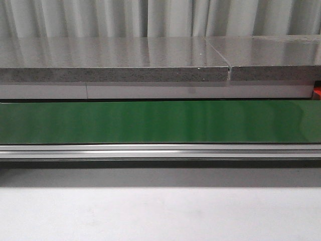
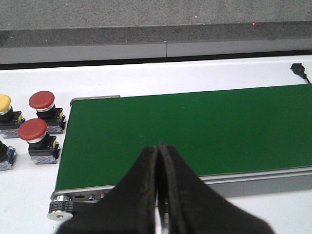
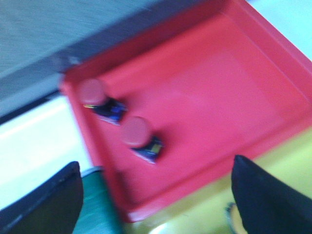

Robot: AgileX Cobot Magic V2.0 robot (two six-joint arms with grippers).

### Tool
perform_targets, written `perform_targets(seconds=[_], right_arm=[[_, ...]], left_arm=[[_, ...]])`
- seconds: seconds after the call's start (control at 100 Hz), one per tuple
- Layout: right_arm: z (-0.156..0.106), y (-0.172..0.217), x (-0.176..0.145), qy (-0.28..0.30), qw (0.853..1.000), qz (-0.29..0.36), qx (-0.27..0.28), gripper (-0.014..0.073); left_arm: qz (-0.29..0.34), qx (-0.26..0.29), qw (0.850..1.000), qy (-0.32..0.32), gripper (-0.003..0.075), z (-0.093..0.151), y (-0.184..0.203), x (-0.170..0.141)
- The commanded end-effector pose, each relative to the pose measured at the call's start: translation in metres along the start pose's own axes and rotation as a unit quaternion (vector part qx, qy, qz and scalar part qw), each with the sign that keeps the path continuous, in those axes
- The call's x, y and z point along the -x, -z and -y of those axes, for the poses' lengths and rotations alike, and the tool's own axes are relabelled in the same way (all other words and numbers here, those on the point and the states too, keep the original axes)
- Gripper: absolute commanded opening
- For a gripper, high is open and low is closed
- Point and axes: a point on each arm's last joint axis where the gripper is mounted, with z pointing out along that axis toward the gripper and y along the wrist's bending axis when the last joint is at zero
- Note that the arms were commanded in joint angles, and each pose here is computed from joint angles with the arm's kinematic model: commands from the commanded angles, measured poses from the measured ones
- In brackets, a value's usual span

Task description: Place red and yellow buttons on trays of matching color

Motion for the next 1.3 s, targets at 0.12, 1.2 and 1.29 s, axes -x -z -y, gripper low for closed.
perform_targets(seconds=[0.12, 1.2, 1.29], right_arm=[[-0.061, 0.049, 0.015, 0.093, 0.989, 0.081, 0.083, 0.0614], [-0.106, 0.105, -0.068, 0.197, 0.955, 0.036, 0.217, -0.0066], [-0.106, 0.105, -0.068, 0.197, 0.955, 0.036, 0.217, -0.0066]], left_arm=[[0.052, -0.009, 0.999, 0.004, -0.0019, 0.002, 0.004, 0.016], [0.052, -0.009, 0.999, 0.004, -0.0019, 0.002, 0.004, 0.016], [0.052, -0.009, 0.999, 0.004, -0.0019, 0.002, 0.004, 0.016]])
